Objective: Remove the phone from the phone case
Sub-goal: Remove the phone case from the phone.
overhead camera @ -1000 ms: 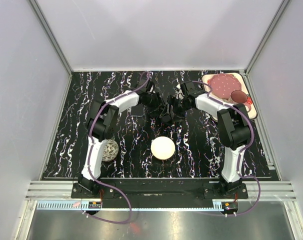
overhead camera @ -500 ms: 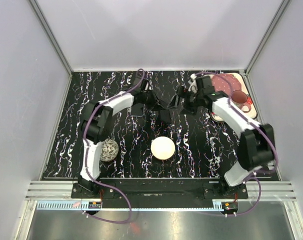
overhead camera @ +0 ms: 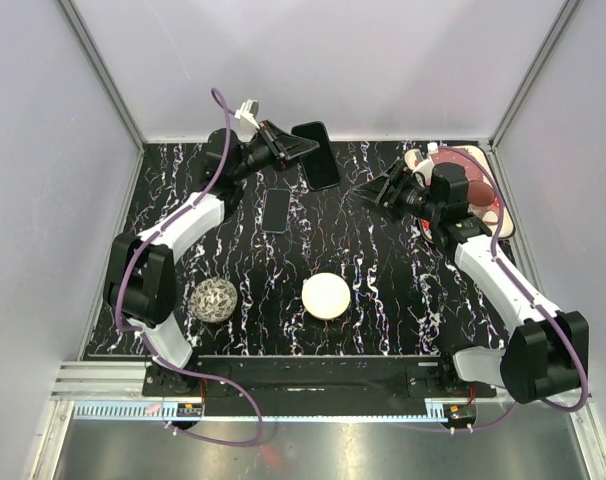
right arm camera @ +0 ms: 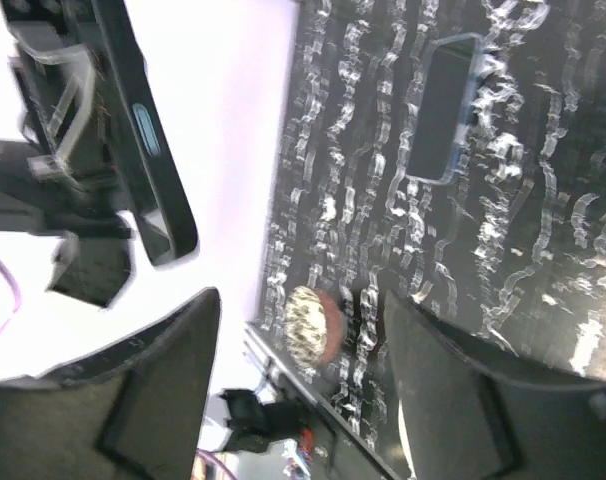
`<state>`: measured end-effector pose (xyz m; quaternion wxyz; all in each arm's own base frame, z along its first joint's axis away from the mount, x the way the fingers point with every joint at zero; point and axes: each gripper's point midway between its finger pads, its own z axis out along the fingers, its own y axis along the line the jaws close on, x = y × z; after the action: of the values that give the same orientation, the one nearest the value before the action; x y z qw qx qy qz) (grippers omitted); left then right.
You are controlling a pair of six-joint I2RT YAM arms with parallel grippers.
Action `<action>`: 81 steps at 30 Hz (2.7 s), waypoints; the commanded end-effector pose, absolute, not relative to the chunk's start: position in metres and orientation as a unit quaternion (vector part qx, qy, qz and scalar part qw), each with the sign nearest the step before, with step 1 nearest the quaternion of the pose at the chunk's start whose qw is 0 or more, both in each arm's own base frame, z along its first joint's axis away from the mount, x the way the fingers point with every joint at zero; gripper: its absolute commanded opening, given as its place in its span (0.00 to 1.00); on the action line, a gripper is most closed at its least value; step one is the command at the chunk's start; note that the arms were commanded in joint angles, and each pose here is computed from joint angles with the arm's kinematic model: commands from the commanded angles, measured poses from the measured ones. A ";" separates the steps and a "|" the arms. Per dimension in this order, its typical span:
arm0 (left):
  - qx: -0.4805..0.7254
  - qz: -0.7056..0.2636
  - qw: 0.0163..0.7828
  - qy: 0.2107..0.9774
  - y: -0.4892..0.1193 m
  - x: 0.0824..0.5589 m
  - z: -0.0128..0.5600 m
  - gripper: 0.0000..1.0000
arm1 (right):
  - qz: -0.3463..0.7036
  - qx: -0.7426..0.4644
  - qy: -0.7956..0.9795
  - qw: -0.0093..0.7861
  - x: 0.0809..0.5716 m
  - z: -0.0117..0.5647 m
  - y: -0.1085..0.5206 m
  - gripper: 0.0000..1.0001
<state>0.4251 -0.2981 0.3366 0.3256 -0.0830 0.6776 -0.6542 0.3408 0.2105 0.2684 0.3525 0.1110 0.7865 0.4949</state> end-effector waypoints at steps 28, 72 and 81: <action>-0.048 -0.713 0.348 0.607 -0.303 0.399 0.383 0.00 | 0.716 0.041 0.644 0.266 0.329 0.328 0.276 0.36; 0.041 -0.767 0.403 0.497 -0.273 0.311 0.439 0.00 | 0.936 0.211 0.230 0.163 0.358 0.498 0.207 0.06; 0.025 -0.754 0.404 0.517 -0.274 0.317 0.431 0.00 | 0.933 0.204 0.242 0.173 0.350 0.495 0.208 0.29</action>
<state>0.3952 -0.2502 0.4037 0.4451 -0.1244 0.5323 -0.7093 0.3653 0.2929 0.3822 0.2254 0.1510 0.4820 0.8331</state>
